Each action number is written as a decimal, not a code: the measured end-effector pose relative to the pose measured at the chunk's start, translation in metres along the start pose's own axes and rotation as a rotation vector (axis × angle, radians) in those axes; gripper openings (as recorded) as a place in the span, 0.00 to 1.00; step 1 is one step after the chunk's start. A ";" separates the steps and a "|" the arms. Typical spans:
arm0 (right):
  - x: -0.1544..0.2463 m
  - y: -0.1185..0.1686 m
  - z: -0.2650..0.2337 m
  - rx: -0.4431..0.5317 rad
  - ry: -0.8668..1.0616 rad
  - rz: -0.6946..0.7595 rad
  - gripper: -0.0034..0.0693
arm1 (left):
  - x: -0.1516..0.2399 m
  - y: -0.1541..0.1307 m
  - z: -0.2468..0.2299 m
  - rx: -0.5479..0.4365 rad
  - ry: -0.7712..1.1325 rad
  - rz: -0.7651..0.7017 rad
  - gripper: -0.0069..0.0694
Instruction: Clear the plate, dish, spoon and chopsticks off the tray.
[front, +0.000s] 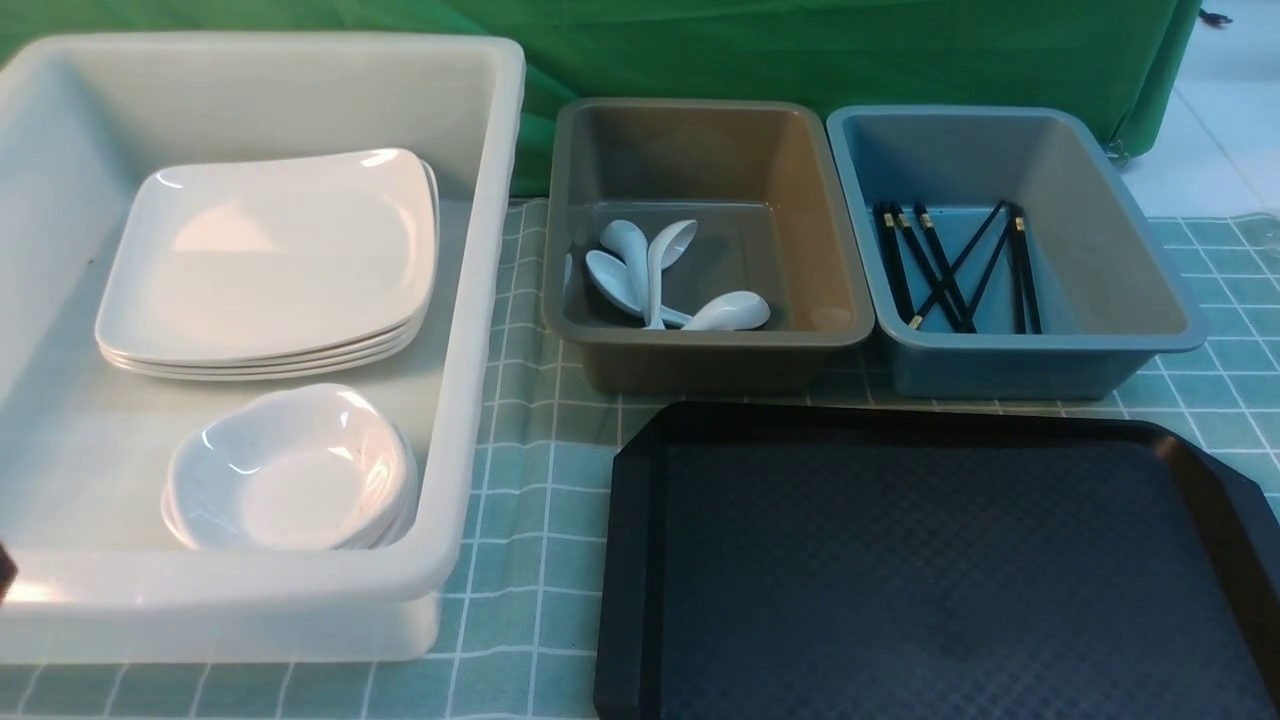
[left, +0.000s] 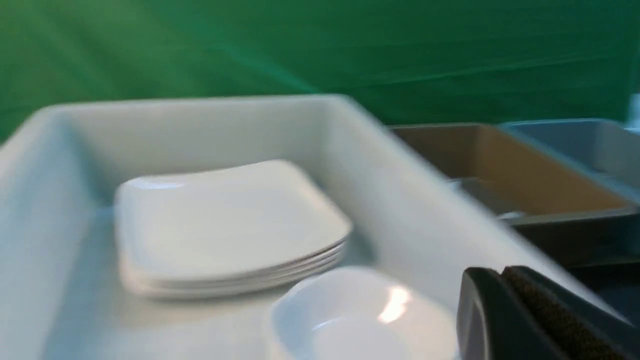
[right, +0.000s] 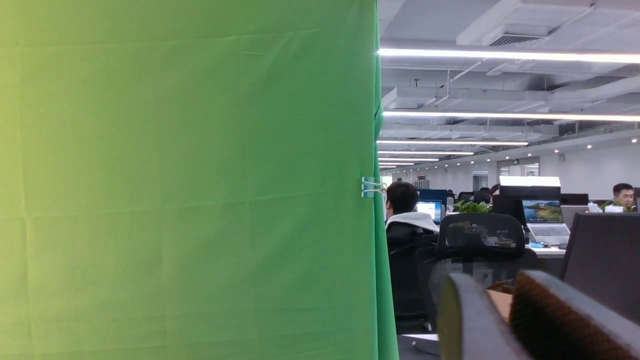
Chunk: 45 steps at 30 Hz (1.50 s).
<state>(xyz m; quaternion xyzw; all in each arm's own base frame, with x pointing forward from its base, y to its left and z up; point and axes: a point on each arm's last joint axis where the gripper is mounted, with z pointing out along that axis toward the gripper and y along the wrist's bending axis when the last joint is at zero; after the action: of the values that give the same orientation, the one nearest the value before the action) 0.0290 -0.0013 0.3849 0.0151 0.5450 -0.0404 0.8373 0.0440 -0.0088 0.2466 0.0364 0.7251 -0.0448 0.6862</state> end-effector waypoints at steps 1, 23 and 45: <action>0.000 0.000 0.000 0.000 0.000 0.000 0.30 | 0.013 0.002 0.004 -0.037 0.027 -0.004 0.10; 0.000 0.000 0.000 0.000 0.000 0.001 0.36 | 0.059 0.011 0.013 -0.147 0.130 0.039 0.11; 0.034 0.001 -0.006 -0.054 0.280 -0.254 0.38 | 0.059 0.011 0.013 -0.149 0.131 0.046 0.11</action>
<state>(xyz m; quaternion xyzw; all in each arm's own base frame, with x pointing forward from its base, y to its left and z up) 0.0371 -0.0016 0.3514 -0.0710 0.6547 -0.1288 0.7414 0.0554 0.0006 0.1871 0.0050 0.7688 0.0274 0.6389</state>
